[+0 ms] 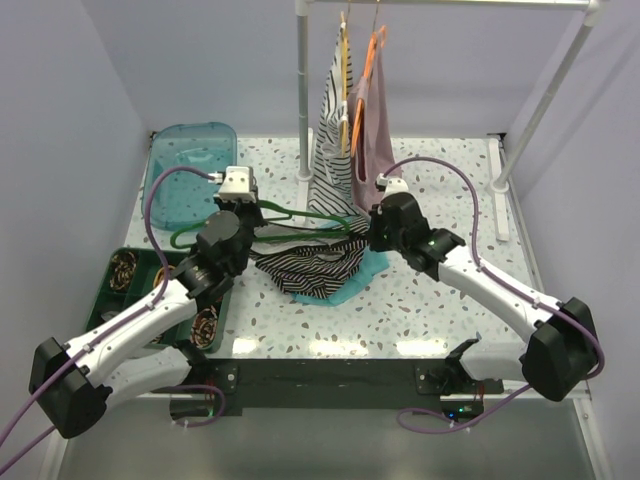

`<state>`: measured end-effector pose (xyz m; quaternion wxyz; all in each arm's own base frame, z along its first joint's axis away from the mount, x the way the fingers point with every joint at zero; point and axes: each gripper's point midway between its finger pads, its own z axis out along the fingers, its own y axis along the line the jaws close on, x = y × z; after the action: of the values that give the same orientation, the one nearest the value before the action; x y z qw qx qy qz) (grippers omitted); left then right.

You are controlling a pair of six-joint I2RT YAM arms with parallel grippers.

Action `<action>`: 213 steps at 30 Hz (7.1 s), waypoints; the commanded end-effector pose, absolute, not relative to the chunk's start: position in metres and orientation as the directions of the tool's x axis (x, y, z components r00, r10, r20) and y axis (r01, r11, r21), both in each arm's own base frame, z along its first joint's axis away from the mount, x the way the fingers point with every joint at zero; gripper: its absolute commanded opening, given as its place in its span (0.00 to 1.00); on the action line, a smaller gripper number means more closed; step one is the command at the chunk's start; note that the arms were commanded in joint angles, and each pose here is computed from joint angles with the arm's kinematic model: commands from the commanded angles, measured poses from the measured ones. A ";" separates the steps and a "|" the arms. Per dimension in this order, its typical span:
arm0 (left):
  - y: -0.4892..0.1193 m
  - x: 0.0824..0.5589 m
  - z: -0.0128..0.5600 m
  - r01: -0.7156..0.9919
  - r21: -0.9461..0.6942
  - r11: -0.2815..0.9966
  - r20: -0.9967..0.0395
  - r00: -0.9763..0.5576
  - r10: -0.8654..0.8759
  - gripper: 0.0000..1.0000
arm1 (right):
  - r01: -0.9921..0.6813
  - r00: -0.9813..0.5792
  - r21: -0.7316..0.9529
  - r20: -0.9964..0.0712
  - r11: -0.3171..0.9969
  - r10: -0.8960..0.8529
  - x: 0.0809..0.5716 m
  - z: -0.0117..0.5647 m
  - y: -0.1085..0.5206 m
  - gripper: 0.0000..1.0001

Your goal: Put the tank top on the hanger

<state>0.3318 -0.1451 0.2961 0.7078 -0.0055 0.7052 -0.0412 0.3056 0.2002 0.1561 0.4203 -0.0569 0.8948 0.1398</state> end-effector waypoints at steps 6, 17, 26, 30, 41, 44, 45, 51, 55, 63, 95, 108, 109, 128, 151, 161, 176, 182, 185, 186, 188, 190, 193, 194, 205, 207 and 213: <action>-0.132 0.328 0.322 0.028 -0.107 0.994 -0.988 0.110 -0.110 0.00 | -0.252 -0.547 0.220 -0.836 0.942 0.049 0.322 0.222 0.207 0.00; -0.142 0.329 0.321 0.089 -0.062 0.994 -0.988 0.135 -0.074 0.00 | -0.296 -0.485 0.217 -0.873 0.930 0.049 0.332 0.274 0.215 0.00; -0.153 0.319 0.343 0.192 -0.089 0.977 -0.973 0.192 -0.127 0.00 | -0.293 -0.474 0.146 -0.881 0.945 -0.011 0.347 0.289 0.216 0.00; -0.153 0.315 0.350 0.204 -0.081 0.976 -0.973 0.196 -0.121 0.00 | -0.295 -0.499 0.128 -0.866 0.947 -0.038 0.351 0.276 0.219 0.00; -0.181 0.305 0.372 0.371 0.011 0.929 -0.969 0.233 -0.081 0.00 | -0.311 -0.489 0.083 -0.868 0.947 -0.085 0.351 0.278 0.216 0.00; -0.191 0.306 0.369 0.402 0.017 0.915 -0.975 0.208 -0.073 0.00 | -0.364 -0.482 0.112 -0.872 0.925 -0.085 0.352 0.285 0.230 0.00; -0.191 0.307 0.366 0.403 0.017 0.915 -0.978 0.195 -0.068 0.00 | -0.378 -0.480 0.122 -0.873 0.918 -0.081 0.351 0.288 0.234 0.00; -0.194 0.316 0.356 0.382 -0.005 0.924 -0.983 0.167 -0.074 0.00 | -0.449 -0.449 0.206 -0.894 0.869 -0.020 0.328 0.333 0.245 0.00; -0.204 0.323 0.349 0.394 -0.036 0.918 -0.985 0.142 -0.099 0.00 | -0.463 -0.427 0.233 -0.904 0.855 0.015 0.310 0.354 0.236 0.00; -0.218 0.314 0.368 0.483 -0.067 0.873 -0.972 0.166 -0.166 0.00 | -0.411 -0.430 0.175 -0.903 0.895 -0.021 0.308 0.340 0.217 0.03; -0.275 0.262 0.570 0.765 -0.048 0.642 -0.971 0.115 -0.210 0.00 | -0.747 -0.040 0.131 -0.988 0.652 0.152 0.189 0.533 0.193 0.69; -0.276 0.267 0.419 0.732 -0.136 0.668 -0.991 -0.087 -0.106 0.00 | -0.760 -0.384 0.239 -0.915 0.605 -0.121 0.197 0.358 0.227 0.64; -0.276 0.268 0.418 0.730 -0.136 0.670 -0.991 -0.087 -0.105 0.00 | -0.761 -0.392 0.241 -0.911 0.602 -0.130 0.196 0.353 0.228 0.63; -0.287 0.267 0.426 0.761 -0.148 0.632 -0.986 -0.065 -0.152 0.00 | -0.690 -0.454 0.128 -0.843 0.712 -0.288 0.182 0.286 0.236 0.28; -0.243 0.263 0.461 0.655 -0.209 0.726 -0.956 0.019 -0.292 0.76 | -0.516 -0.593 0.205 -0.786 0.831 -0.175 0.135 0.265 0.154 0.00; -0.235 0.260 0.459 0.639 -0.225 0.736 -0.951 0.018 -0.307 0.77 | -0.243 -0.592 0.236 -0.805 0.941 0.049 0.128 0.279 0.085 0.00; -0.240 0.261 0.446 0.641 -0.238 0.730 -0.957 -0.024 -0.291 0.77 | -0.066 -0.240 0.326 -0.922 0.943 0.302 0.153 0.423 0.028 0.00; -0.244 0.275 0.411 0.585 -0.293 0.756 -0.952 -0.103 -0.289 0.72 | -0.099 -0.163 0.321 -0.939 0.942 0.303 0.158 0.479 0.028 0.00; -0.253 0.282 0.385 0.567 -0.322 0.758 -0.946 -0.160 -0.282 0.71 | -0.101 -0.150 0.305 -0.945 0.947 0.289 0.159 0.498 0.028 0.00; -0.255 0.284 0.386 0.570 -0.338 0.749 -0.940 -0.157 -0.304 0.70 | -0.098 -0.167 0.274 -0.952 0.957 0.256 0.164 0.496 0.033 0.00; -0.261 0.286 0.372 0.570 -0.344 0.746 -0.938 -0.182 -0.294 0.70 | -0.088 -0.164 0.264 -0.955 0.960 0.248 0.164 0.501 0.031 0.00; -0.264 0.288 0.365 0.568 -0.348 0.745 -0.937 -0.194 -0.290 0.70 | -0.065 -0.204 0.209 -0.960 0.976 0.192 0.170 0.486 0.036 0.00; -0.265 0.289 0.362 0.569 -0.351 0.744 -0.936 -0.200 -0.289 0.70 | -0.027 -0.258 0.155 -0.956 0.988 0.143 0.176 0.449 0.041 0.00; -0.265 0.289 0.362 0.571 -0.352 0.742 -0.936 -0.203 -0.288 0.70 | -0.020 -0.270 0.147 -0.953 0.989 0.136 0.178 0.439 0.043 0.00; -0.270 0.276 0.348 0.602 -0.377 0.704 -0.926 -0.257 -0.277 0.68 | -0.012 -0.327 0.013 -0.945 1.000 0.008 0.217 0.389 0.082 0.00; -0.269 0.272 0.348 0.607 -0.382 0.697 -0.924 -0.262 -0.278 0.68 | -0.040 -0.343 0.017 -0.939 0.999 0.002 0.237 0.387 0.096 0.00; -0.263 0.261 0.349 0.620 -0.381 0.686 -0.925 -0.266 -0.272 0.68 | -0.065 -0.397 0.111 -0.914 0.992 0.077 0.301 0.375 0.079 0.00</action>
<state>0.2709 -0.2671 0.3286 0.5793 0.1251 0.7242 -0.3526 0.2618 0.0623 0.3464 0.5023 0.0383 0.8637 -0.0119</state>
